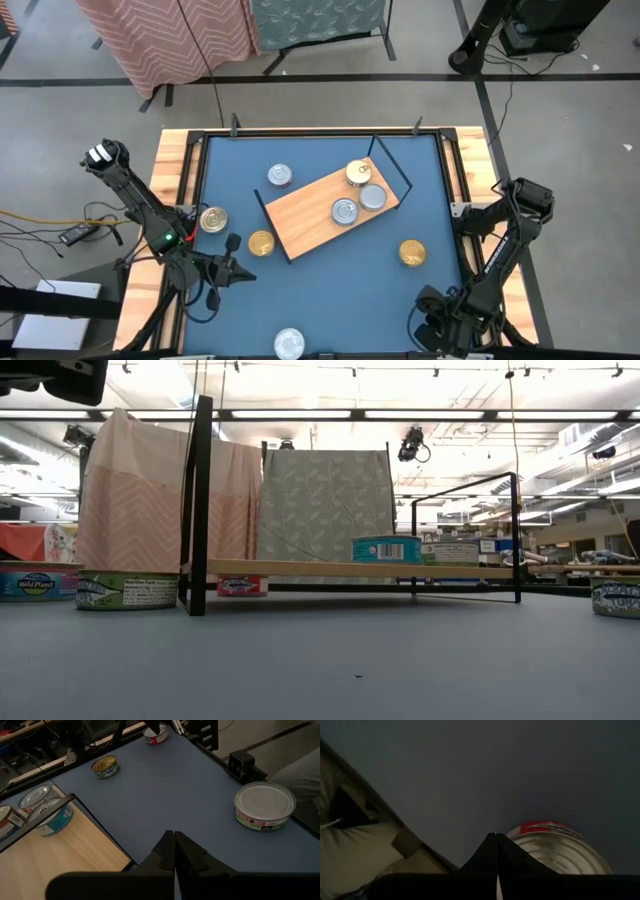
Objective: Stack canned seafood by type on shelf
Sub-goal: Put the red tuna can on the shelf
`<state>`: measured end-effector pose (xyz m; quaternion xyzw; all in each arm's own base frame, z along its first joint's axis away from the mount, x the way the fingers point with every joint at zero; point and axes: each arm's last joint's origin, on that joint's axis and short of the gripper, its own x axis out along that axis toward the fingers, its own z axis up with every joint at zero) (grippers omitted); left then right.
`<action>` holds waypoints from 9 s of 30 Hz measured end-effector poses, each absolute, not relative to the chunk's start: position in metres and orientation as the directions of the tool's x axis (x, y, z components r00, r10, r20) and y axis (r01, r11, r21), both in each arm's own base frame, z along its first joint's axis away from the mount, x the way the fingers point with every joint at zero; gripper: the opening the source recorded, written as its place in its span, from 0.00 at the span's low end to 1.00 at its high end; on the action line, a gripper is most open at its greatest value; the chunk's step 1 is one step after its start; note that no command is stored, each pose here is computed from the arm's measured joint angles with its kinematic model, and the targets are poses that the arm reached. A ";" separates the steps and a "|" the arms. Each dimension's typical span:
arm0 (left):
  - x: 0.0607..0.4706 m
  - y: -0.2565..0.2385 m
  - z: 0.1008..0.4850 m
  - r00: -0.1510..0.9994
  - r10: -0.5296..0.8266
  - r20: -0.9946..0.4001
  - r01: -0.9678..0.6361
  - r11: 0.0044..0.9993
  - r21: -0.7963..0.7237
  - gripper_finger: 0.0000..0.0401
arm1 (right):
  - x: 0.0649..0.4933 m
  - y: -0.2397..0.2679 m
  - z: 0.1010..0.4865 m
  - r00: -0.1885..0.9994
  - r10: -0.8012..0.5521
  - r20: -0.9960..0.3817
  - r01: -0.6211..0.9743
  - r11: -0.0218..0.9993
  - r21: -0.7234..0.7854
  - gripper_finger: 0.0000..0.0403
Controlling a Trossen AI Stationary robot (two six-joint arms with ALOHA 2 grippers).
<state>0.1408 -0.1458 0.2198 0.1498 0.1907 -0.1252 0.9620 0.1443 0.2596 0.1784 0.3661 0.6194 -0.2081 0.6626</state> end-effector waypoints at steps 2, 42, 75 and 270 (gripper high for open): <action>0.141 -0.146 0.220 0.896 -0.184 -0.405 0.298 0.924 0.241 0.01 | 0.144 0.259 0.178 0.134 0.178 -0.975 0.733 0.644 0.218 0.02; 0.141 -0.146 0.220 0.896 -0.184 -0.405 0.297 0.925 0.238 0.01 | 0.143 0.250 0.169 0.101 0.151 -0.983 0.749 0.639 0.175 0.02; 0.141 -0.146 0.220 0.889 -0.201 -0.411 0.315 0.921 0.231 0.01 | 0.174 0.209 0.148 0.084 0.065 -0.994 0.641 0.761 0.103 0.02; 0.139 -0.145 0.215 0.864 -0.210 -0.457 0.346 0.907 0.239 0.01 | 0.206 0.261 0.176 -0.310 0.290 -0.905 0.344 0.922 0.178 0.40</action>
